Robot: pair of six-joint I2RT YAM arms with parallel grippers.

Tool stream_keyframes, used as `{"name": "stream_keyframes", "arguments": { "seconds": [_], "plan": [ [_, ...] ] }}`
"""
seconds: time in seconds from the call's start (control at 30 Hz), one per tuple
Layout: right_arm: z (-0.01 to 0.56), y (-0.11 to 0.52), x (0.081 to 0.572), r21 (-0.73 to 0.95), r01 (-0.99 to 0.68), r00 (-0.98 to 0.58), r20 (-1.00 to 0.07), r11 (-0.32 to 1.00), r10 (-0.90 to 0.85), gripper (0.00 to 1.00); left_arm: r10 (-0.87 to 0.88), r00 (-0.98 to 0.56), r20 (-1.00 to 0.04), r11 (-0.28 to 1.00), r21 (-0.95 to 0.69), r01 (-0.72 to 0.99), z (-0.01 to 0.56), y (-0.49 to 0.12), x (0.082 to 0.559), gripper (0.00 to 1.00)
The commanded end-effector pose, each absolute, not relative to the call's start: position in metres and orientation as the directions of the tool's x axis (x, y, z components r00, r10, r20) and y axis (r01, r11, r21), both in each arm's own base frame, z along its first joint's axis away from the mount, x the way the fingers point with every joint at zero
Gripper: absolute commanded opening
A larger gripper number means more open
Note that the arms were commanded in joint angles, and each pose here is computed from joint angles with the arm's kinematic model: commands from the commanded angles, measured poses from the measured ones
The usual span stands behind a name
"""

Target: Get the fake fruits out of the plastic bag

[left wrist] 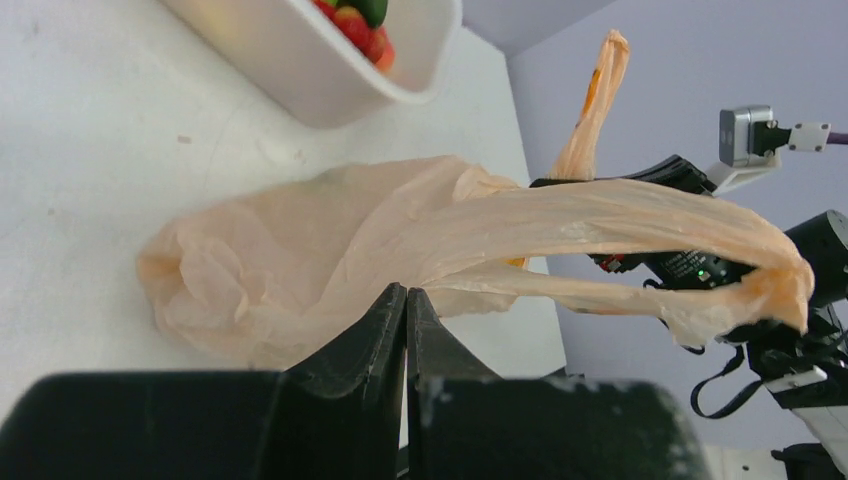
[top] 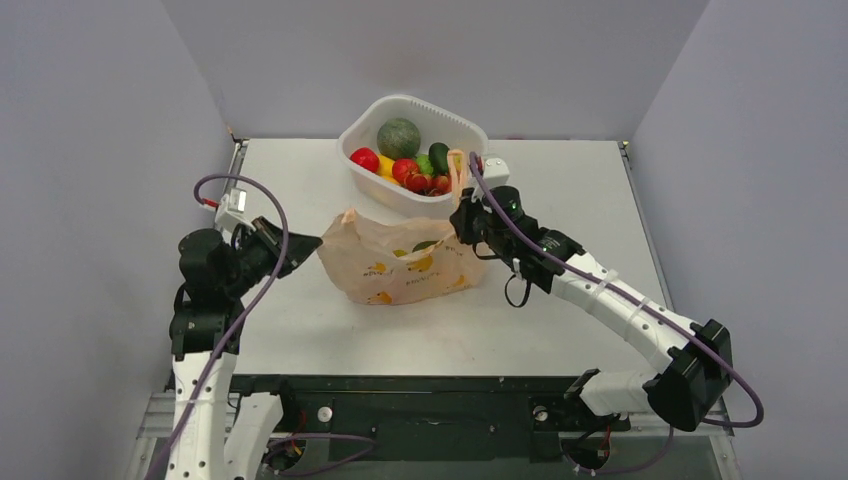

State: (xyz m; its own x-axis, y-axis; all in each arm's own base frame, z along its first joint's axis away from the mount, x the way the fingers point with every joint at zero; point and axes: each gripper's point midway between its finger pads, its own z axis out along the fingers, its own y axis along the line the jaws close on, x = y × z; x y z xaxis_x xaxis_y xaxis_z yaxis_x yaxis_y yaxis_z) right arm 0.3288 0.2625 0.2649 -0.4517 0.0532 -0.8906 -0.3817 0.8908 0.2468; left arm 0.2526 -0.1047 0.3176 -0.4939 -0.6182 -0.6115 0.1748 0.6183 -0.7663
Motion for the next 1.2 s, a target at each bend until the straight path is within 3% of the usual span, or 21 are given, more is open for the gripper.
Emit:
{"name": "stream_keyframes", "arguments": {
  "seconds": [0.0, 0.1, 0.17, 0.3, 0.4, 0.53, 0.67, 0.8, 0.97, 1.03, 1.17],
  "plan": [
    [0.241, 0.271, 0.294, 0.336, -0.438, -0.508, -0.858, 0.833, 0.079, 0.02, -0.554, -0.561, -0.615, 0.683, -0.721, 0.116, 0.276, -0.101, 0.214, 0.07],
    [0.22, 0.259, 0.274, 0.335, -0.423, -0.531, -0.844, 0.842, 0.069, 0.05, -0.539, -0.553, -0.635, 0.735, -0.675, 0.06, 0.265, -0.091, 0.197, 0.2],
    [0.227, 0.253, 0.26, 0.347, -0.434, -0.513, -0.854, 0.831, 0.089, 0.13, -0.542, -0.508, -0.669, 0.753, -0.655, 0.058, 0.276, -0.085, 0.193, 0.3],
    [0.23, 0.24, 0.247, 0.344, -0.416, -0.507, -0.856, 0.842, 0.099, 0.22, -0.536, -0.438, -0.721, 0.738, -0.653, 0.172, 0.316, -0.092, 0.194, 0.42],
    [0.229, 0.228, 0.244, 0.35, -0.359, -0.519, -0.845, 0.865, 0.127, 0.3, -0.518, -0.488, -0.703, 0.648, -0.695, 0.312, 0.339, -0.117, 0.201, 0.43],
    [0.225, 0.22, 0.236, 0.406, -0.288, -0.557, -0.808, 0.867, 0.194, 0.52, -0.442, -0.593, -0.673, 0.536, -0.729, 0.426, 0.343, -0.148, 0.208, 0.43],
    [0.223, 0.213, 0.223, 0.524, -0.162, -0.592, -0.729, 0.836, 0.343, 0.79, -0.295, -0.632, -0.717, 0.618, -0.647, 0.447, 0.332, -0.178, 0.218, 0.43],
    [0.22, 0.226, 0.206, 0.675, -0.099, -0.616, -0.619, 0.731, 0.487, 0.83, -0.174, -0.64, -0.749, 0.739, -0.529, 0.418, 0.312, -0.204, 0.231, 0.42],
    [0.208, 0.248, 0.19, 0.83, -0.035, -0.62, -0.455, 0.557, 0.639, 0.83, -0.175, -0.645, -0.744, 0.703, -0.553, 0.447, 0.301, -0.231, 0.217, 0.4],
    [0.219, 0.26, 0.188, 0.867, -0.072, -0.604, -0.431, 0.492, 0.67, 0.83, -0.182, -0.674, -0.716, 0.685, -0.584, 0.436, 0.289, -0.235, 0.207, 0.4],
    [0.215, 0.266, 0.193, 0.851, -0.076, -0.581, -0.462, 0.52, 0.67, 0.82, -0.183, -0.705, -0.685, 0.686, -0.603, 0.407, 0.267, -0.233, 0.191, 0.4]
  ]
}}
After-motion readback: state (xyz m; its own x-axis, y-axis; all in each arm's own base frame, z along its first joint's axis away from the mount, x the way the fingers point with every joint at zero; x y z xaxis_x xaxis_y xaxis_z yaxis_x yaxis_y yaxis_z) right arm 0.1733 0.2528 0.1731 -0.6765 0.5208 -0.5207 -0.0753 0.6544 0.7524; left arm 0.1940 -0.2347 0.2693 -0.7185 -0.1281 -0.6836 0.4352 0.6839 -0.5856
